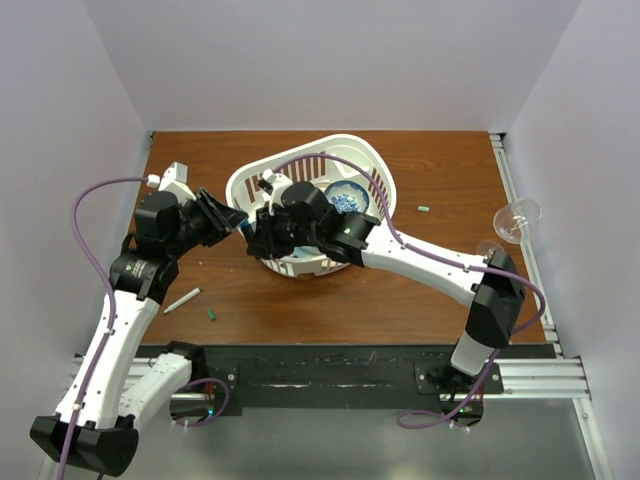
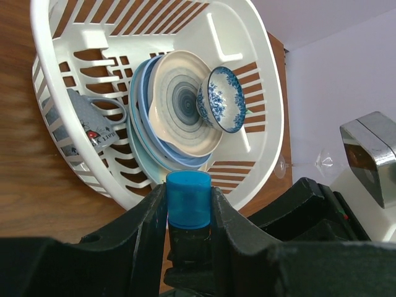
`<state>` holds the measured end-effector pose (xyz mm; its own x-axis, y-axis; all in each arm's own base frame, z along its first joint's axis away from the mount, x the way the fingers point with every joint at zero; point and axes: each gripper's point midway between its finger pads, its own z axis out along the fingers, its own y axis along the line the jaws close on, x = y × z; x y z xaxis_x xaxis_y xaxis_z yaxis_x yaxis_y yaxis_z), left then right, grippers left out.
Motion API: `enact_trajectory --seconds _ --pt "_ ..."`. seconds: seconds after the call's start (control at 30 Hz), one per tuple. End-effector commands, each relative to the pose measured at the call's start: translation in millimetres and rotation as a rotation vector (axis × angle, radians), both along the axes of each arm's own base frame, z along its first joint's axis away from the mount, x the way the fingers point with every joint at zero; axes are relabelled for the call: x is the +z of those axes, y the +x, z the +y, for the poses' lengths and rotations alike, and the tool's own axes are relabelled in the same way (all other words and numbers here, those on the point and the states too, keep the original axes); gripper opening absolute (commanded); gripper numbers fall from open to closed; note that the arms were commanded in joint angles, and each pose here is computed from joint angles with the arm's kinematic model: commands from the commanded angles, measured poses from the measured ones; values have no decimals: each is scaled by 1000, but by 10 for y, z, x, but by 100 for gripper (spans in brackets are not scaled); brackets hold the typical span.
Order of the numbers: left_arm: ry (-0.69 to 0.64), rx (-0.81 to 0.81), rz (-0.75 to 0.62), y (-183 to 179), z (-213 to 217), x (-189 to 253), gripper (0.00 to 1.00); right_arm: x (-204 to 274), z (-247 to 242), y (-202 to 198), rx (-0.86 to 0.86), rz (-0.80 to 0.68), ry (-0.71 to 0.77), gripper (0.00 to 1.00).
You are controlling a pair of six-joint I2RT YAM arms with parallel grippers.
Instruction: Insert the pens into the pen caps
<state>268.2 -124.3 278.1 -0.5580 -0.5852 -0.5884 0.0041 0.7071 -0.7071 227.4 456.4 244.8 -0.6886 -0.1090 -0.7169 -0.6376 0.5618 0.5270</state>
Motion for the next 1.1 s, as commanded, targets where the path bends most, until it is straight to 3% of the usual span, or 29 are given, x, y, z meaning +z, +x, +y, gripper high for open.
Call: enact_trajectory --seconds 0.0,0.1,0.37,0.57,0.8,1.07 --pt "-6 -147 -17 -188 -180 14 37 605 27 208 -34 -188 136 0" --pt "-24 -184 -64 -233 -227 141 53 688 -38 158 -24 -224 173 0" --pt "-81 -297 -236 -420 -364 669 66 877 -232 94 -27 -301 206 0" --pt "-43 -392 -390 -567 -416 1077 70 1087 -453 23 -30 -342 252 0" --pt "-90 -514 -583 -741 -550 1513 73 1204 -684 -192 17 -353 321 0" --pt "-152 -618 -702 -818 -670 1673 76 1402 -800 -628 163 -351 480 0"
